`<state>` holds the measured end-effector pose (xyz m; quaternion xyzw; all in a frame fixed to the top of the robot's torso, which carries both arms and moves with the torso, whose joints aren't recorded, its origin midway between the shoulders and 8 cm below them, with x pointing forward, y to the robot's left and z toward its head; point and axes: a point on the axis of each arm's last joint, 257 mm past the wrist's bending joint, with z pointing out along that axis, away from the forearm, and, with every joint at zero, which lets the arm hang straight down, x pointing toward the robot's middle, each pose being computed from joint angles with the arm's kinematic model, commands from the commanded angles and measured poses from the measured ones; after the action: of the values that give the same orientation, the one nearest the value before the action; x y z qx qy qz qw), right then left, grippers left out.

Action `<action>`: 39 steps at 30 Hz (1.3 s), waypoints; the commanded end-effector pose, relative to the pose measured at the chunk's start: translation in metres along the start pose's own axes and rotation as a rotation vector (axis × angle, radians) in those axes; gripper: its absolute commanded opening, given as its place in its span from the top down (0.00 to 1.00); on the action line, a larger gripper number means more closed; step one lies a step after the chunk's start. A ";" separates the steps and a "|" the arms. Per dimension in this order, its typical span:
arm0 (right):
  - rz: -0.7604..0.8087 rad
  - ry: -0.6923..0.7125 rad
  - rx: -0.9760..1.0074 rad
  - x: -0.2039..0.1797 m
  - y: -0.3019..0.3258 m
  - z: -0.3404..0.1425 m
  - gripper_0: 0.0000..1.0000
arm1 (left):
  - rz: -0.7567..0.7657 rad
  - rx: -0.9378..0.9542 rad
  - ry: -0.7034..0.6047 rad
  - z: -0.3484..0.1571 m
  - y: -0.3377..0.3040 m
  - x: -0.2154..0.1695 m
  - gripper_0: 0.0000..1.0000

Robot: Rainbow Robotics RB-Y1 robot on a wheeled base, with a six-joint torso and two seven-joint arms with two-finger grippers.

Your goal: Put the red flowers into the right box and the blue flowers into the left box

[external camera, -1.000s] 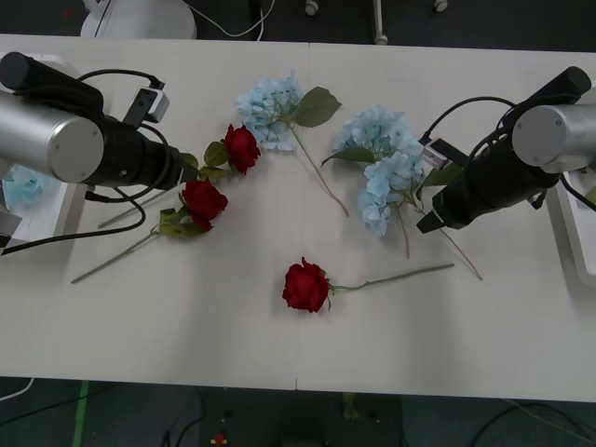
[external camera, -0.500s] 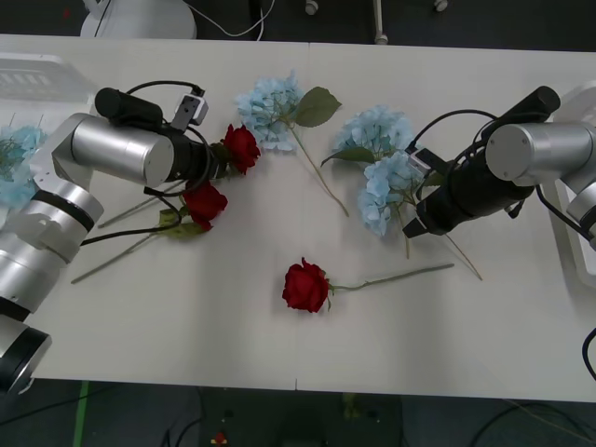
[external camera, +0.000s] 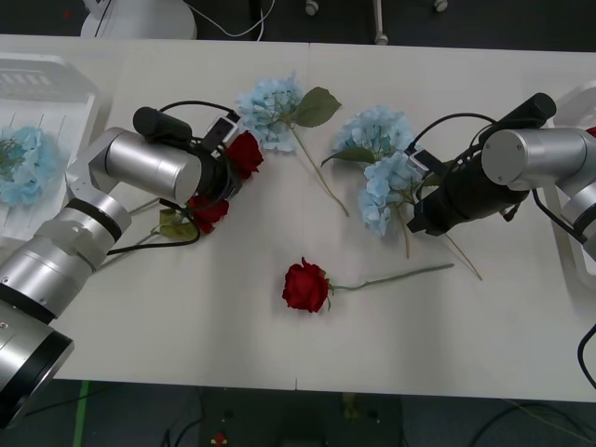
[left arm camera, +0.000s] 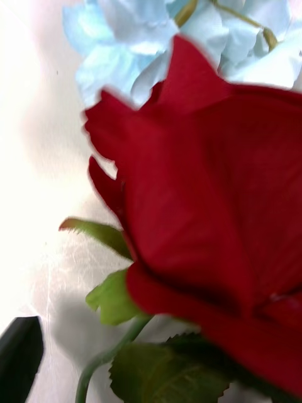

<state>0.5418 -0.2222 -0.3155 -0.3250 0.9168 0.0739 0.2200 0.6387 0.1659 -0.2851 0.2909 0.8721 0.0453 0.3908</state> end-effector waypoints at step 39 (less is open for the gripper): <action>-0.003 -0.443 -0.244 -0.190 0.033 -0.161 1.00 | -0.476 0.435 -0.444 -0.209 0.028 -0.132 1.00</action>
<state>0.5778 -0.1369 -0.1373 -0.3397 0.8402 0.2532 0.3386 0.5868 0.1350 -0.0649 0.1914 0.8062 -0.2612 0.4952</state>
